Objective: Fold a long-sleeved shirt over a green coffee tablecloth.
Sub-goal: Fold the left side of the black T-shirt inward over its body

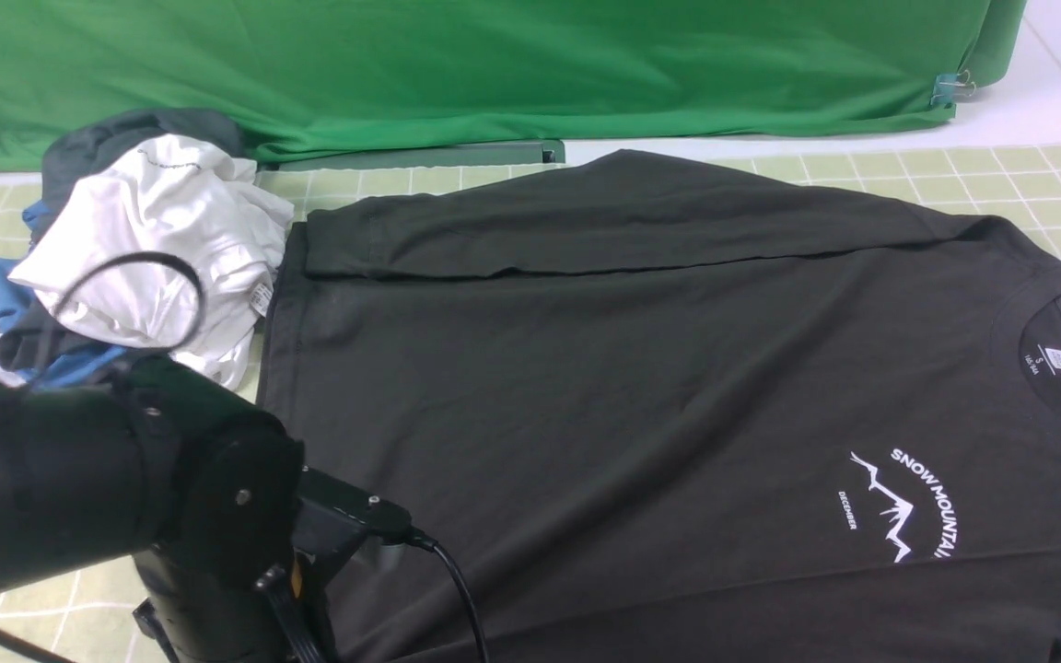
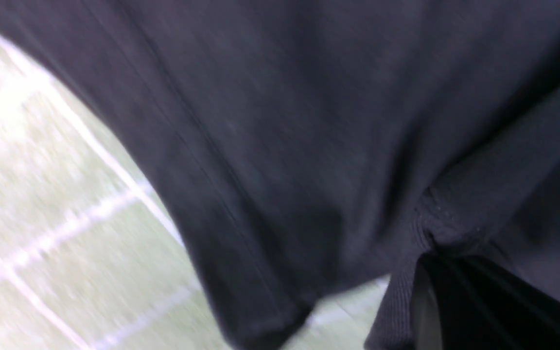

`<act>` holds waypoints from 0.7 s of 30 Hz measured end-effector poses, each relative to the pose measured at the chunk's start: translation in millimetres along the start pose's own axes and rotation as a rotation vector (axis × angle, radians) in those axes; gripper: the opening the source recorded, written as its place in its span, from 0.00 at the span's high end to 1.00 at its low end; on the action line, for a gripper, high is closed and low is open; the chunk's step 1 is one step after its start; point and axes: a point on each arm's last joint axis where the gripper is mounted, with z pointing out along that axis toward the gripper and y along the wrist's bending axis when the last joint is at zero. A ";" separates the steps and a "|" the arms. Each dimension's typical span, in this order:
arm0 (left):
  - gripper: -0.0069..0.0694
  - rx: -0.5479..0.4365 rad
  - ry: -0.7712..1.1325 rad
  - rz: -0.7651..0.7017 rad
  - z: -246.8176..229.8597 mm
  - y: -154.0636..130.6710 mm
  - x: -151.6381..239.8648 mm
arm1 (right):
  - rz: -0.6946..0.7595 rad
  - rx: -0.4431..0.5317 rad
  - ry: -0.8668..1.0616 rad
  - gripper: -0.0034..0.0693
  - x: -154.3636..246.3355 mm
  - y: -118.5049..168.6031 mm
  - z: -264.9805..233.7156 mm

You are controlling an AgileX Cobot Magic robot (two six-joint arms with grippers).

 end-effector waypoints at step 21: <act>0.90 -0.203 -0.512 0.114 -131.0 7.1 -28.1 | -0.013 0.000 0.000 0.87 0.0 0.0 0.0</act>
